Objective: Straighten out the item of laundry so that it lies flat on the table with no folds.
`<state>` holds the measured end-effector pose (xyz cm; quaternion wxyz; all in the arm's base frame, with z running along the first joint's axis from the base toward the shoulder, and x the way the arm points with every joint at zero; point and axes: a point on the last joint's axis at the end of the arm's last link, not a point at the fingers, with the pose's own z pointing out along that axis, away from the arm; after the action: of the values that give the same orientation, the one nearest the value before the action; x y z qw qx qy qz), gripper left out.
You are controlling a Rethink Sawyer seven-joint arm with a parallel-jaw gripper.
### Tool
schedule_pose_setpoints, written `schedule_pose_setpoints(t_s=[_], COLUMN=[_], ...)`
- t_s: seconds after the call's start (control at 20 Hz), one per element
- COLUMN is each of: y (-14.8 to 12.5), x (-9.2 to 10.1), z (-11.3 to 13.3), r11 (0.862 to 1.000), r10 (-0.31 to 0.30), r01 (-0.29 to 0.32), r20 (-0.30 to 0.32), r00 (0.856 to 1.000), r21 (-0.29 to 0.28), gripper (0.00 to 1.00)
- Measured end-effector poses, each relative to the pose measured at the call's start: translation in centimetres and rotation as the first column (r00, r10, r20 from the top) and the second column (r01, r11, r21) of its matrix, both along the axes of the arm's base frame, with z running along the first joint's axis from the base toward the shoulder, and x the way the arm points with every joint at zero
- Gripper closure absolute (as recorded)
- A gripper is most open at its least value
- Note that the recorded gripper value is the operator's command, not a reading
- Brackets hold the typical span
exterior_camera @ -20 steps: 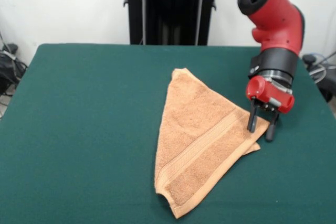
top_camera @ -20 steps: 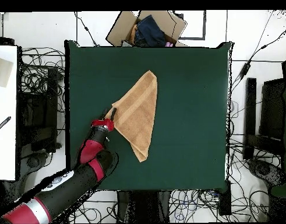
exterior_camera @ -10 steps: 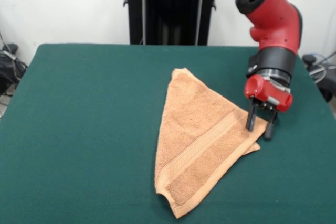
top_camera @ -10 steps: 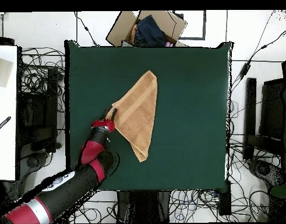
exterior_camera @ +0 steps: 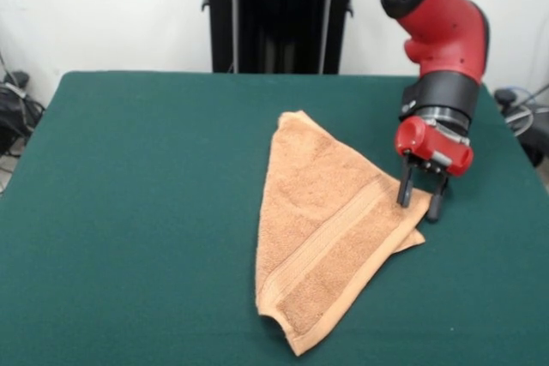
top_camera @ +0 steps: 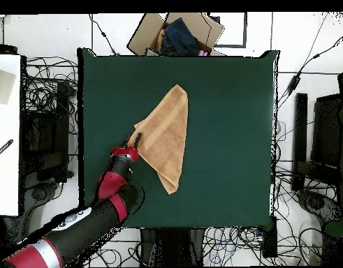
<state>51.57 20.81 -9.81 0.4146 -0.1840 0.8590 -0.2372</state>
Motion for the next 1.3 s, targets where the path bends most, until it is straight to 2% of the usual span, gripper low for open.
schedule_pose_setpoints(t_s=[0.95, 1.0, 1.3], y=[-0.24, -0.23, -0.41], x=[-0.42, -0.55, -1.0], z=[0.01, -0.14, -0.66], r11=[1.0, 1.0, 1.0], r10=[0.016, 0.016, 0.016], r01=[-0.016, -0.016, -0.016], r20=[-0.003, -0.007, -0.014], r00=[1.0, 1.0, 1.0], r21=[-0.006, -0.005, -0.007], gripper=[0.0, 1.0, 1.0])
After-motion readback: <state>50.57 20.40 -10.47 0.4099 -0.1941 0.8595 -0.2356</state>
